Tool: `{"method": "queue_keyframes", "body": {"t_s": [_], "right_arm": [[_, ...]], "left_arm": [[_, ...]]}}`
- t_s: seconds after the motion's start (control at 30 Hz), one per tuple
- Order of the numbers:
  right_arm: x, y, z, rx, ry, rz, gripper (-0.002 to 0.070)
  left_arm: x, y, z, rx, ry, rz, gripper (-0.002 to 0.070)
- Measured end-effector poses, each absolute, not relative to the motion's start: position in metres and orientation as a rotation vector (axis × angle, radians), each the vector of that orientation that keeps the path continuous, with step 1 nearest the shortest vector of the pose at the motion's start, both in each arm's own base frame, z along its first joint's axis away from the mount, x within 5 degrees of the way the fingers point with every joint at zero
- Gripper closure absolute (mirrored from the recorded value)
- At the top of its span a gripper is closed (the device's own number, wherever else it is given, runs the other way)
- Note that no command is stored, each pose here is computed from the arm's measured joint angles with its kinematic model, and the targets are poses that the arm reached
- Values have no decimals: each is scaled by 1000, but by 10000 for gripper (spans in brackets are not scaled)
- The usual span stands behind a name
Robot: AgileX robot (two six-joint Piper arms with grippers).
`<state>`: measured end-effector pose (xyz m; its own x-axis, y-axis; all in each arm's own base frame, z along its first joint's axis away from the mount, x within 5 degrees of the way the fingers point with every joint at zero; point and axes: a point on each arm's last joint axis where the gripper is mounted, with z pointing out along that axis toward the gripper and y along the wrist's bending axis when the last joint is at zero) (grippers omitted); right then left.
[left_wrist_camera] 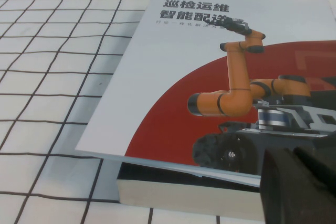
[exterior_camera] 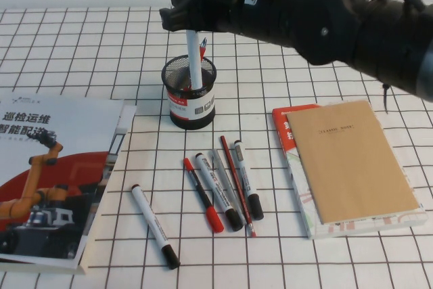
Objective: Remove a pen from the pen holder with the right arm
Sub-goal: 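Take a marker out of the pen holder and lay it on the table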
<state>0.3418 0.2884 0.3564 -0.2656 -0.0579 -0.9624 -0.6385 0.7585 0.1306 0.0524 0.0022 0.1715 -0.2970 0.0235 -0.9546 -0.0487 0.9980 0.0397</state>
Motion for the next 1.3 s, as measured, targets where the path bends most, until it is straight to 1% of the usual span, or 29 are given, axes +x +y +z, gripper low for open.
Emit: {"method": "queue_keyframes", "body": {"t_s": [0.1,0.23,0.37,0.57,0.67,0.83,1.3], "right_arm": [[325,282,365,-588,1888,664,570],[310,281,354,-659,2096,724,570],[305,283,330,-695,2300,744,570],[312,297,281,-691,2515,782,570],[315,304,257,-696,2579,776,570],[325,316,229,-702,2632,763,570],[352,339,189,-704,2658,752,570]], "left_arm": [[52,2,172,-18,1871,71,678],[52,2,172,-18,1871,71,678],[52,2,172,-18,1871,71,678],[52,2,172,-18,1871,71,678],[52,2,172,-18,1871,71,678],[52,2,172,-18,1871,71,678],[52,2,172,-18,1871,71,678]]}}
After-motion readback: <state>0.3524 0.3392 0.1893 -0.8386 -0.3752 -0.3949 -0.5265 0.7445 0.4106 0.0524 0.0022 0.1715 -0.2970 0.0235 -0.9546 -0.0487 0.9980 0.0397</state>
